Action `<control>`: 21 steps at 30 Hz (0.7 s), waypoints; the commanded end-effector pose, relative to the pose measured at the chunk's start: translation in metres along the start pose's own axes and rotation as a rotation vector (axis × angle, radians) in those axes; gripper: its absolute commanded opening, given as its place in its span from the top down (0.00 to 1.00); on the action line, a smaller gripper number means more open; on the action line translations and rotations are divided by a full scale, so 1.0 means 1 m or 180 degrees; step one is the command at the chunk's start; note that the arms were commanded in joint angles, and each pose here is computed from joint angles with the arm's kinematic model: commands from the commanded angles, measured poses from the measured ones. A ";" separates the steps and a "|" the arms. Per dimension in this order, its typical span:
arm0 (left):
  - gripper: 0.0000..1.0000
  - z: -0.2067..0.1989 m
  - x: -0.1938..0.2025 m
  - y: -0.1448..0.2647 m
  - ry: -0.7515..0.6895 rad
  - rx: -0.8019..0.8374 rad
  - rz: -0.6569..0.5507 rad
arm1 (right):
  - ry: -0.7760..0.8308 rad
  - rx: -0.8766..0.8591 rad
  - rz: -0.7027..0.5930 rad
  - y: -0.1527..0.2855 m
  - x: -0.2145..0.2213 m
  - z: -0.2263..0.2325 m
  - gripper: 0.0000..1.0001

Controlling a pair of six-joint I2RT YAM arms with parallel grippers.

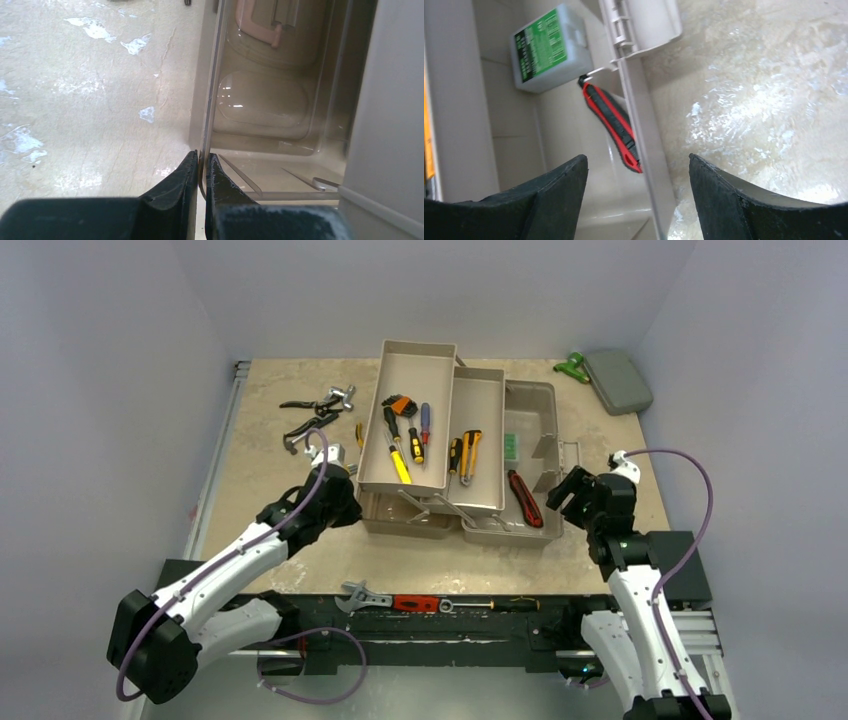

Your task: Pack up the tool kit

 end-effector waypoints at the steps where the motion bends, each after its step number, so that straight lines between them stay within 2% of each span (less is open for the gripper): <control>1: 1.00 0.004 -0.029 0.017 -0.0130 -0.0106 -0.0335 | -0.0113 0.0212 -0.0034 -0.006 0.001 -0.009 0.31; 6: 1.00 0.001 -0.039 0.024 -0.0183 -0.0081 -0.0391 | -0.0077 0.0141 0.0309 -0.017 0.020 -0.007 0.46; 10: 1.00 -0.002 -0.050 0.032 -0.0240 -0.0079 -0.0483 | -0.0061 -0.0027 0.0365 -0.018 0.026 -0.002 0.68; 12: 1.00 -0.004 -0.058 0.037 -0.0263 -0.0078 -0.0548 | -0.0037 -0.0065 0.0390 -0.018 0.026 -0.001 0.85; 15: 1.00 -0.009 -0.064 0.043 -0.0327 -0.0071 -0.0607 | -0.0007 -0.0135 0.0454 -0.018 0.026 0.004 1.00; 21: 1.00 -0.010 -0.086 0.064 -0.0550 -0.0267 -0.0894 | 0.0017 -0.0234 0.0537 -0.019 0.028 0.010 1.00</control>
Point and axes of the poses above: each gripper's point midway between its finger pads, its own y axis back along the fingers, its own z axis along the line the jaws close on, x = y × z, the point moved 3 cm from there along y, back along the fingers, and after that the axes turned 7 degrees about -y, right-handed, at the moved point
